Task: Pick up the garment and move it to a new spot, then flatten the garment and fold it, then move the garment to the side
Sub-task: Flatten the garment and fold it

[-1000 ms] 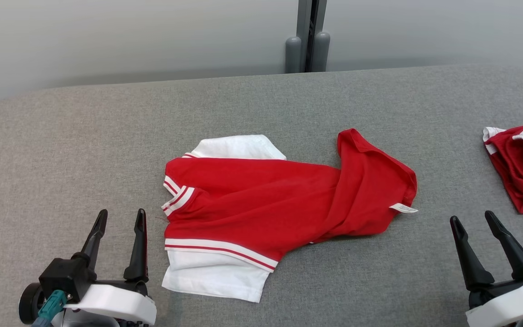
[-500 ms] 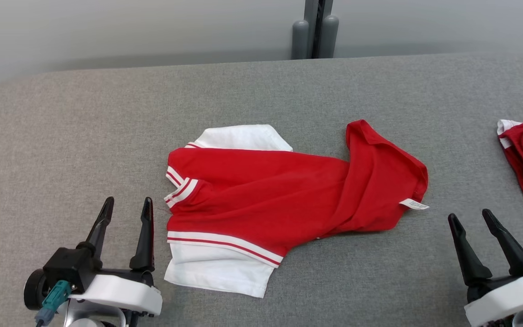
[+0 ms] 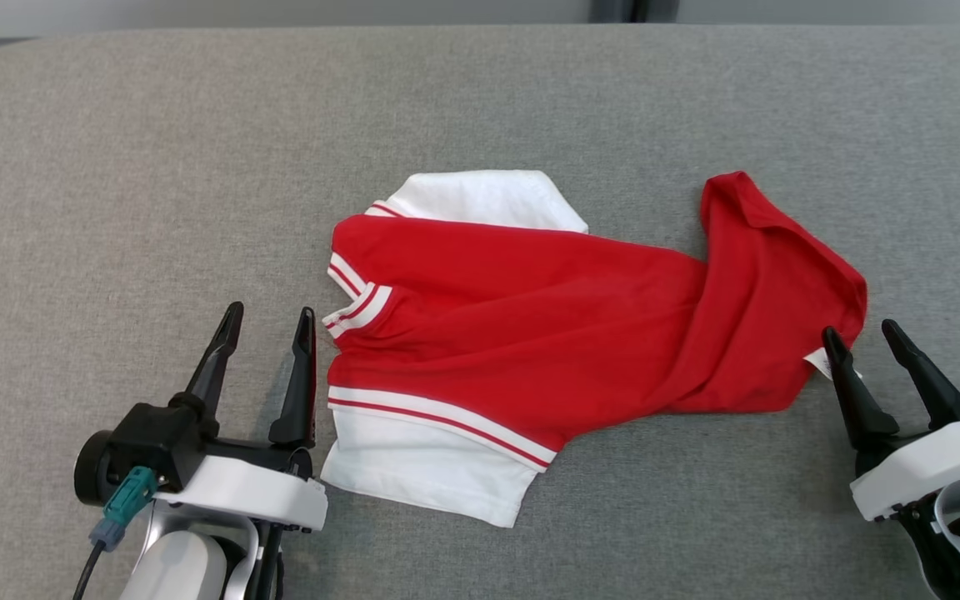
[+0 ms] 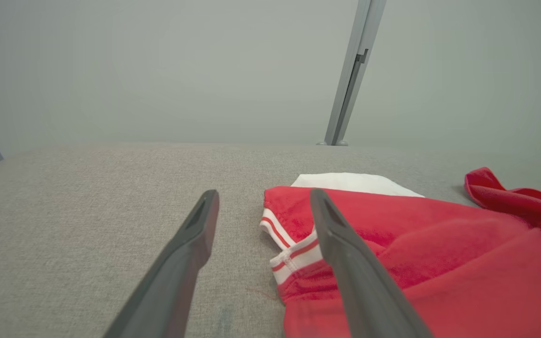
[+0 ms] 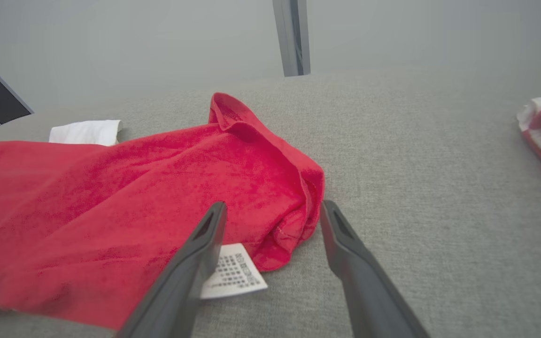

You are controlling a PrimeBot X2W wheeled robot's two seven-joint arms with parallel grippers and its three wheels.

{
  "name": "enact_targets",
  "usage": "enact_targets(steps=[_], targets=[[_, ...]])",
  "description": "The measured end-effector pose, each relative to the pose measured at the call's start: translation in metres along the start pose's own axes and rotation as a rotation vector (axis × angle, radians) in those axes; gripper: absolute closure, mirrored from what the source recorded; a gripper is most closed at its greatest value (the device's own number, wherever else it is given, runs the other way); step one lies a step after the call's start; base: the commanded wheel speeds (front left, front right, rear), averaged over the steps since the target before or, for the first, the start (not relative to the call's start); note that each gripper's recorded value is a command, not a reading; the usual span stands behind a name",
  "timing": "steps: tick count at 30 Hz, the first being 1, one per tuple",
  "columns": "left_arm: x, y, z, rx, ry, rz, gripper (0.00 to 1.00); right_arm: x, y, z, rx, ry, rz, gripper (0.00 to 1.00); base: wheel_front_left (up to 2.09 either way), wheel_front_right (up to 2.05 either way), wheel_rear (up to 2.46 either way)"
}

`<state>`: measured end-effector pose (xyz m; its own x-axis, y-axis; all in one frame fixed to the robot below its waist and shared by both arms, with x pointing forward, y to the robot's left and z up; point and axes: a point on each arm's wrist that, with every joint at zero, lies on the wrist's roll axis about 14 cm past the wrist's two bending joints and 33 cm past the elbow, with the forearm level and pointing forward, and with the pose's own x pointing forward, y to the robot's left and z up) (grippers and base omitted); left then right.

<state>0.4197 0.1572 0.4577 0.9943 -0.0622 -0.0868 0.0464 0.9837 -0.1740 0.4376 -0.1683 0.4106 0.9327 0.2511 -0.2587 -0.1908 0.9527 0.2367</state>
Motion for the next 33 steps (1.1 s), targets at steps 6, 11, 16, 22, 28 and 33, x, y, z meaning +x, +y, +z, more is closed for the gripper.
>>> enact_targets(steps=[6, 11, 16, 22, 28, 33], targets=[[0.003, 0.007, -0.007, 0.002, 0.011, 0.020, 0.00, 0.012, -0.008, -0.015, 0.013, 0.039, -0.008, 0.00, 0.00, 0.00, 0.00], [0.005, 0.006, -0.012, 0.000, 0.018, 0.018, 0.00, 0.009, -0.010, -0.024, 0.032, 0.062, -0.015, 0.65, 0.00, 0.00, 0.00], [0.012, 0.001, -0.010, -0.001, 0.008, 0.003, 0.00, 0.008, -0.015, -0.028, 0.047, 0.069, -0.028, 1.00, 0.00, 0.00, 0.00], [0.014, -0.002, -0.012, -0.002, 0.010, -0.009, 0.00, 0.006, -0.021, -0.016, 0.046, 0.026, -0.034, 1.00, 0.00, 0.00, 0.00], [0.014, -0.006, -0.009, 0.001, 0.001, -0.018, 0.00, -0.005, -0.031, 0.011, 0.028, -0.072, -0.057, 1.00, 0.00, 0.00, 0.00], [0.016, -0.008, -0.004, 0.008, -0.013, -0.031, 0.00, -0.025, -0.046, 0.044, -0.028, -0.164, -0.093, 1.00, 0.00, 0.00, 0.00]])
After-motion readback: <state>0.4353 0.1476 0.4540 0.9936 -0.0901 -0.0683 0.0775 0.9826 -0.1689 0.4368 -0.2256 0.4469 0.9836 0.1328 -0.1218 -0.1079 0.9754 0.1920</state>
